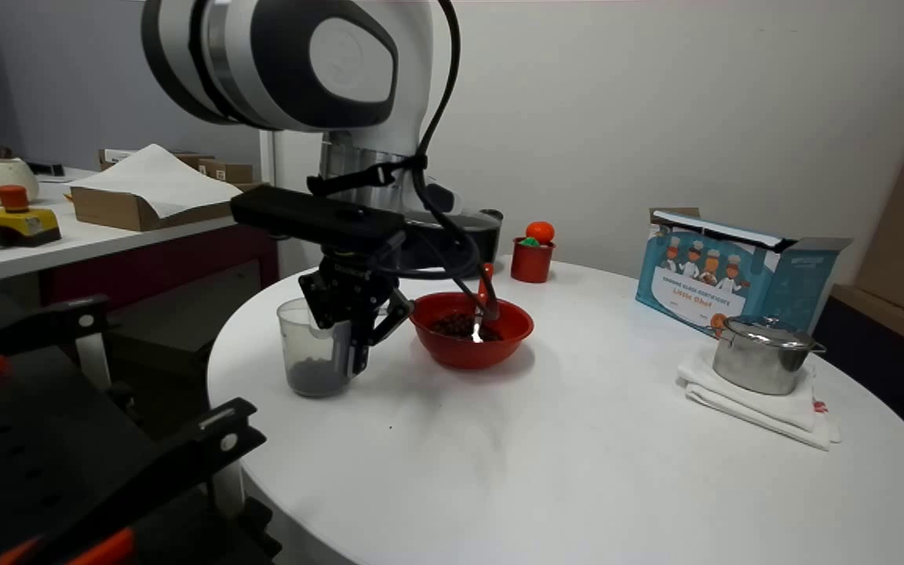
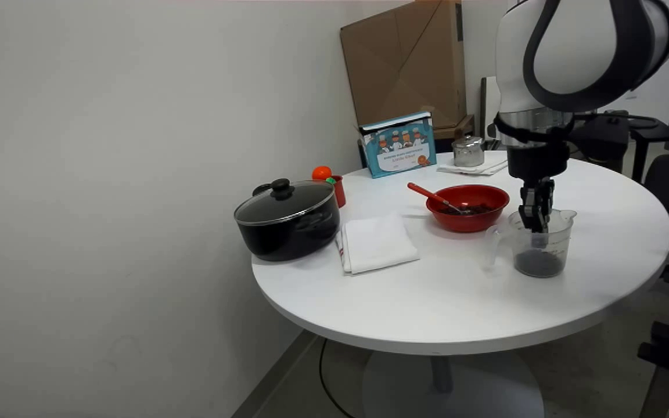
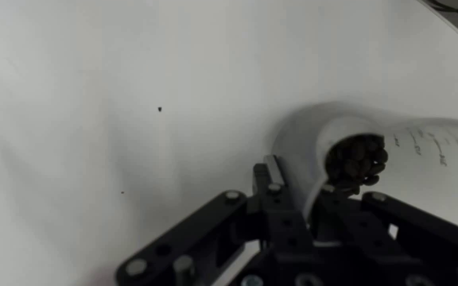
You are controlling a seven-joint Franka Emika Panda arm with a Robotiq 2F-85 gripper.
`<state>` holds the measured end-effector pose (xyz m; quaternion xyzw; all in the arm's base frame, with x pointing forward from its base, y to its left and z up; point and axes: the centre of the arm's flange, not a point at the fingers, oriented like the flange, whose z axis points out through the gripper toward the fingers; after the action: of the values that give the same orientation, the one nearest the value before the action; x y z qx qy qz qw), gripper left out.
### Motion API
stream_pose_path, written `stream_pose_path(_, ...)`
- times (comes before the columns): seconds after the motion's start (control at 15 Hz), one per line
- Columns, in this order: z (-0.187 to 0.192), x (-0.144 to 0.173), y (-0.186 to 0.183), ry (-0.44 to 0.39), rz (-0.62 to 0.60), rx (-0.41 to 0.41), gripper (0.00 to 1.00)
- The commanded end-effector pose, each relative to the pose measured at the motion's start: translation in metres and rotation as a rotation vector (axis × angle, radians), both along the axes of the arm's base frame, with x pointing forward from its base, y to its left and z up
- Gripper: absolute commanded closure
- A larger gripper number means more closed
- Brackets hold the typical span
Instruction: Pick up the clear jug and move it to the left side of the table
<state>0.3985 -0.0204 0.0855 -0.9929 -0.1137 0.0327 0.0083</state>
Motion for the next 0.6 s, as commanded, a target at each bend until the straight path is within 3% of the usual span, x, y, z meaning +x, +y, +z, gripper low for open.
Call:
stream_pose_path(0.0,0.001,0.0,-0.003,-0.014,-0.027,0.029,0.54)
stream_pose_path(0.33,0.061,-0.004,-0.012,-0.003,-0.073,0.097,0.19)
stream_pose_path(0.53,0.113,-0.008,-0.032,0.05,-0.155,0.09,0.01)
